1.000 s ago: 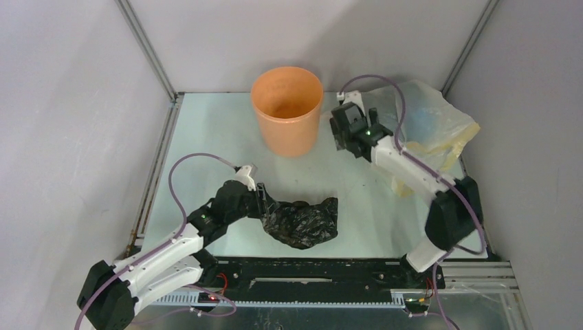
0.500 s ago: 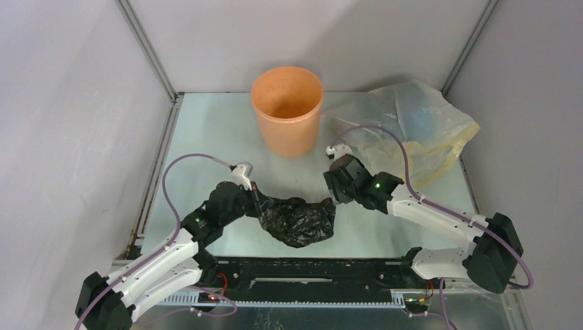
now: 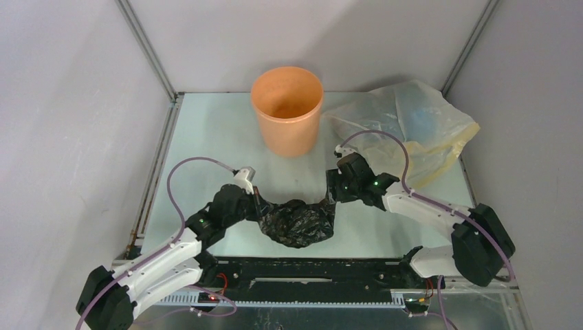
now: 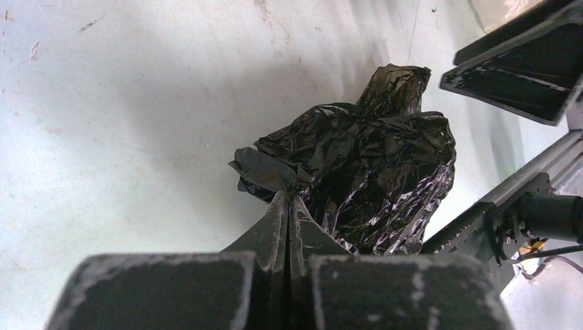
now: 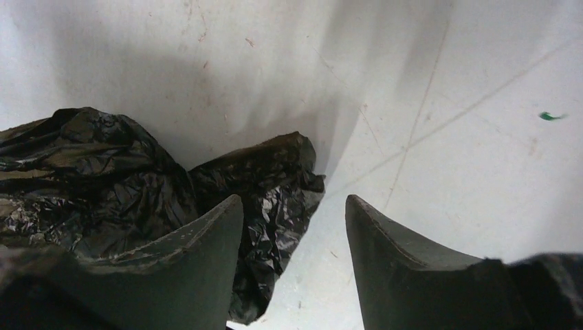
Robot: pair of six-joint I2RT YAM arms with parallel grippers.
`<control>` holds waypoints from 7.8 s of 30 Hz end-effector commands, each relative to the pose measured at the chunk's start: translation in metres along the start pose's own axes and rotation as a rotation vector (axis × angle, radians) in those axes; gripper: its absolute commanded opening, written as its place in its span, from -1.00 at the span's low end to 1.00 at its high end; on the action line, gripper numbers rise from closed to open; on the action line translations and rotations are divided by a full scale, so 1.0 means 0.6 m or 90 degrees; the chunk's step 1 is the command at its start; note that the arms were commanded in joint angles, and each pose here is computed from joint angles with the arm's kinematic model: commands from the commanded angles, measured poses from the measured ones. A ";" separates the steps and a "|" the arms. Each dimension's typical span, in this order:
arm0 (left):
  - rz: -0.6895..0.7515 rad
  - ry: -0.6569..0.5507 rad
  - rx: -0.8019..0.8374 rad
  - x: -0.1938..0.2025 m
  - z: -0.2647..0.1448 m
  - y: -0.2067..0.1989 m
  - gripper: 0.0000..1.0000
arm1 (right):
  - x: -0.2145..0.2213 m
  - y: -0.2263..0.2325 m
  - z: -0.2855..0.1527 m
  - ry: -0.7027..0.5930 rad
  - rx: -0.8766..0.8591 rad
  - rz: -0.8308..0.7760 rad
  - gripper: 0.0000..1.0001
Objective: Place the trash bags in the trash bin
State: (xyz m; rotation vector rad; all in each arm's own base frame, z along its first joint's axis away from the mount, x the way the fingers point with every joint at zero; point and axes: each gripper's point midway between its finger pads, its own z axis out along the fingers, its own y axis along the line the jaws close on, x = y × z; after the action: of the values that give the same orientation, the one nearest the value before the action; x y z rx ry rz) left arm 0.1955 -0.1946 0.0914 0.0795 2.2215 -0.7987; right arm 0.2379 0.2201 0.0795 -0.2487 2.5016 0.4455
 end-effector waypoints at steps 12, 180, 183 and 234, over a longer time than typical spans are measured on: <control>-0.008 -0.040 -0.060 -0.009 0.004 0.038 -1.00 | 0.019 0.001 0.061 0.053 -0.050 0.062 -1.00; 0.093 -0.017 -0.267 -0.121 0.042 -0.058 -1.00 | 0.133 0.057 -0.129 -0.174 -0.129 -0.186 -0.83; 0.064 -0.050 -0.235 -0.155 0.009 -0.058 -1.00 | 0.124 0.036 -0.131 -0.191 -0.091 -0.160 -0.79; 0.020 -0.079 0.047 -0.171 -0.061 -0.134 -1.00 | -0.053 0.237 -0.021 -0.210 -0.227 -0.228 -1.00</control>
State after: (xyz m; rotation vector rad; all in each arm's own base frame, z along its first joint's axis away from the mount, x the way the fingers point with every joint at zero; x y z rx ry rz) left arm 0.2129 -0.2252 0.2019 0.1075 2.1225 -0.8705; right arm 0.2134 0.3338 0.1110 -0.7192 2.0588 0.6258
